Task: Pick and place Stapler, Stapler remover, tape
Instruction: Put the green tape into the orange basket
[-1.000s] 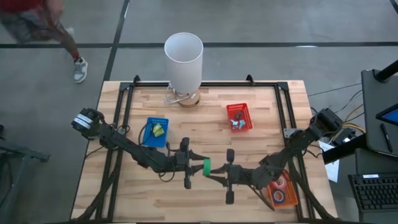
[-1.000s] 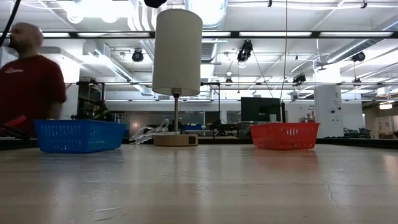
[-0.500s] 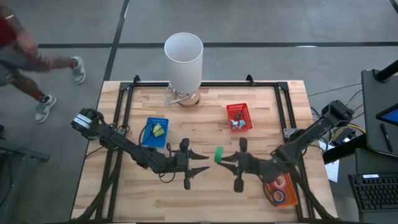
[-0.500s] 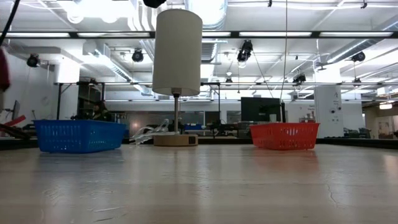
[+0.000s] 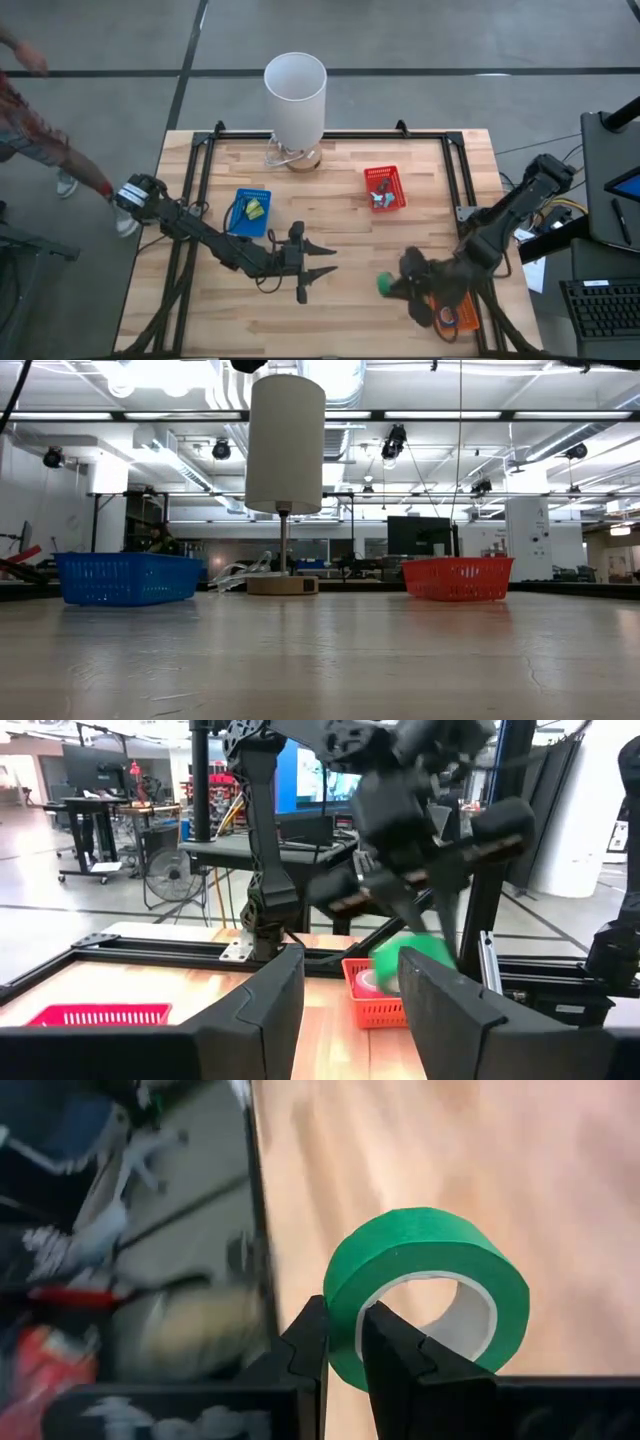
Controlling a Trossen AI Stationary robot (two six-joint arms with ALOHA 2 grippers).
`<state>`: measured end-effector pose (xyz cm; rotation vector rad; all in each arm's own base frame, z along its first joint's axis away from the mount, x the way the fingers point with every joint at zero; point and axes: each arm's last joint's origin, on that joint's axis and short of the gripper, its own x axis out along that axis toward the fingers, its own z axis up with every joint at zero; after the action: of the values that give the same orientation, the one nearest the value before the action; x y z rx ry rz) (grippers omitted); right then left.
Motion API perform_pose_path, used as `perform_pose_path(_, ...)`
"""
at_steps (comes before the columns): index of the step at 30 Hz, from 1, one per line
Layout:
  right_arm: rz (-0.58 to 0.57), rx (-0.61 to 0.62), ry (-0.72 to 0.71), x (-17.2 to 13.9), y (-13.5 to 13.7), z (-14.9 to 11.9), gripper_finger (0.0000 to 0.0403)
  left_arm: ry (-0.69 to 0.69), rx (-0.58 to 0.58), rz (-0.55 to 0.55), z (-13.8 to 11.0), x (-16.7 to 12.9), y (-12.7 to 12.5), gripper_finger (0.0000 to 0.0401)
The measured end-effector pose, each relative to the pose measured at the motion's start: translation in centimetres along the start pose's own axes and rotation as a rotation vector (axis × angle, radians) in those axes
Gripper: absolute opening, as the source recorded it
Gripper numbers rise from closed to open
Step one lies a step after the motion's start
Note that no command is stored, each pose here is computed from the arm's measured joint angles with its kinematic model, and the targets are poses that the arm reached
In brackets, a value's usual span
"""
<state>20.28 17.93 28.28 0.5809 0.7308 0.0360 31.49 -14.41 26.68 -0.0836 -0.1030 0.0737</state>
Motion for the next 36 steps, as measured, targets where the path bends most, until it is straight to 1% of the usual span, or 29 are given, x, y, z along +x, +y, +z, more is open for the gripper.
perform_pose_path(3,0.004,0.137,0.178,-0.2,0.4,-2.2,0.0038,0.0,0.0,0.0,0.0,0.0,0.0,0.0165)
perform_pose_path(6,-0.038,0.253,0.334,-0.5,0.7,-4.6,0.0038,0.0,0.0,0.0,0.0,0.0,0.0,0.0165)
perform_pose_path(11,-0.201,0.437,0.515,-0.8,0.7,-7.9,0.0038,-0.001,-0.008,0.0,0.0,0.0,0.0,0.0165)
perform_pose_path(13,-0.273,0.482,0.564,-0.9,0.6,-9.0,0.0038,-0.001,-0.021,0.0,0.0,0.0,0.0,0.0165)
perform_pose_path(19,-0.442,0.577,0.669,-0.6,0.2,-10.8,0.0038,-0.001,-0.03,0.0,0.0,0.0,0.0,0.0165)
perform_pose_path(24,-0.56,0.543,0.691,-0.1,-0.7,-11.4,0.0038,-0.001,-0.031,0.0,0.0,0.0,0.0,0.0165)
perform_pose_path(28,-0.555,0.551,0.685,0.1,-0.6,-11.4,0.0038,-0.001,-0.031,0.0,0.0,0.0,0.0,0.0165)
perform_pose_path(31,-0.567,0.596,0.674,0.1,-0.6,-11.4,0.0038,0.0,-0.03,0.0,0.0,0.0,0.0,0.0165)
perform_pose_path(34,-0.554,0.602,0.663,0.3,-0.5,-11.5,0.0038,0.0,-0.026,0.0,0.0,0.0,0.0,0.0165)
perform_pose_path(36,-0.578,0.604,0.656,0.6,-0.7,-11.7,0.0038,0.002,-0.026,0.0,-0.1,0.0,0.0,0.0165)
